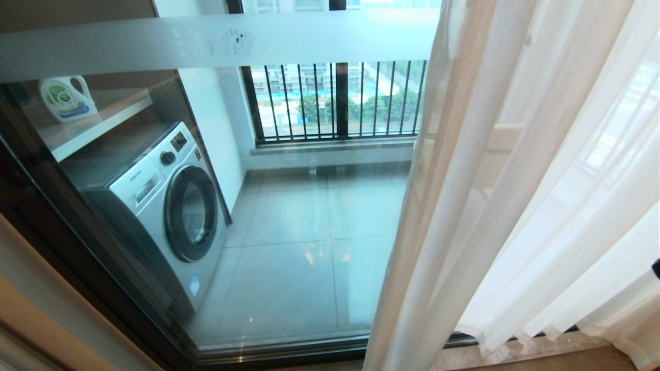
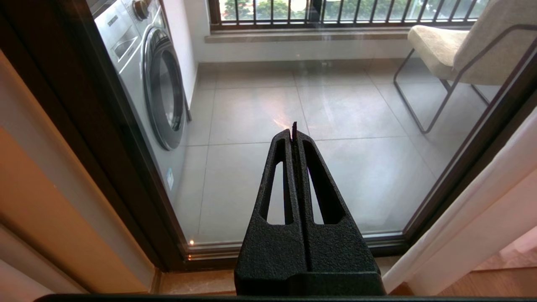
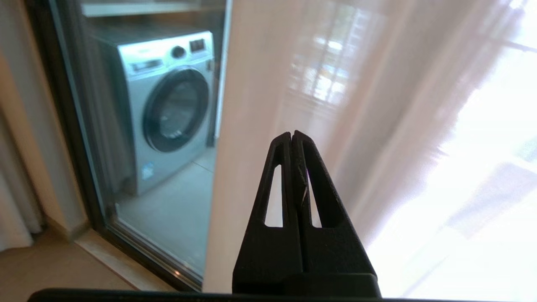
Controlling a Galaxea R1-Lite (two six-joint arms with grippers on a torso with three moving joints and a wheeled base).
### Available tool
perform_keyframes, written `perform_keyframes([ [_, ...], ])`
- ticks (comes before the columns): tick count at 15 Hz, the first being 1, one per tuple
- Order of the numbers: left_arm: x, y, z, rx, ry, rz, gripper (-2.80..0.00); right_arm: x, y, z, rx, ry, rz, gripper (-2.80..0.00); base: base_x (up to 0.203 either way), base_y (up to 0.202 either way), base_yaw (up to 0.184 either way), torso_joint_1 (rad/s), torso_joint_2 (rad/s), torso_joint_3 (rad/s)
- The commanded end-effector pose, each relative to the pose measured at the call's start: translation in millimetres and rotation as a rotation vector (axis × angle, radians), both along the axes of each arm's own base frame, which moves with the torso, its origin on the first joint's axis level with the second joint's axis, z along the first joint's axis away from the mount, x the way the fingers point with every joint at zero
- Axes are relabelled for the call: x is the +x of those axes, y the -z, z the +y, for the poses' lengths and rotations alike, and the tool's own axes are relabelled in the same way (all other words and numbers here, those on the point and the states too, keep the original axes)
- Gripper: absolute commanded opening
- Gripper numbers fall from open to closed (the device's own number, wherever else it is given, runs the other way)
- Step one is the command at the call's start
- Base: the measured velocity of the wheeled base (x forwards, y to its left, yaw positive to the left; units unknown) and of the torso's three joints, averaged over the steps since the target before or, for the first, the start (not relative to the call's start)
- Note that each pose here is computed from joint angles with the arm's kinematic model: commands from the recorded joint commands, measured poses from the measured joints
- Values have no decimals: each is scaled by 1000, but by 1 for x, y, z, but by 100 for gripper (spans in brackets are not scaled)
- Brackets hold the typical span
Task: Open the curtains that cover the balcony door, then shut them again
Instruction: Close the inner curtains on both sides
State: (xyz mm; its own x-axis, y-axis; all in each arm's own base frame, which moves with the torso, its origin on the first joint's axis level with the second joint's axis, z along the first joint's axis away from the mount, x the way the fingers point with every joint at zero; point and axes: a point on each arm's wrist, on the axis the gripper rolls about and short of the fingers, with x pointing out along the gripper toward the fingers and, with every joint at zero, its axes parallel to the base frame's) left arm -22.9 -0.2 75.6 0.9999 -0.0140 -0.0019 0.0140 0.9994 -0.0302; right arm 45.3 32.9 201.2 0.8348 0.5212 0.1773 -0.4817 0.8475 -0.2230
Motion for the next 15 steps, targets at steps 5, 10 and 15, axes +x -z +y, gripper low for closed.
perform_keyframes([
  [5,0,0,0,0,0,0,-280,1,11,-18,-5,308,45,-280,0,0,0,0,0,0],
  [10,0,0,0,0,-2,0,-280,2,23,-28,16,512,52,-280,0,0,0,0,0,0],
  [15,0,0,0,0,0,0,-280,-2,49,-34,26,641,42,-280,0,0,0,0,0,0],
])
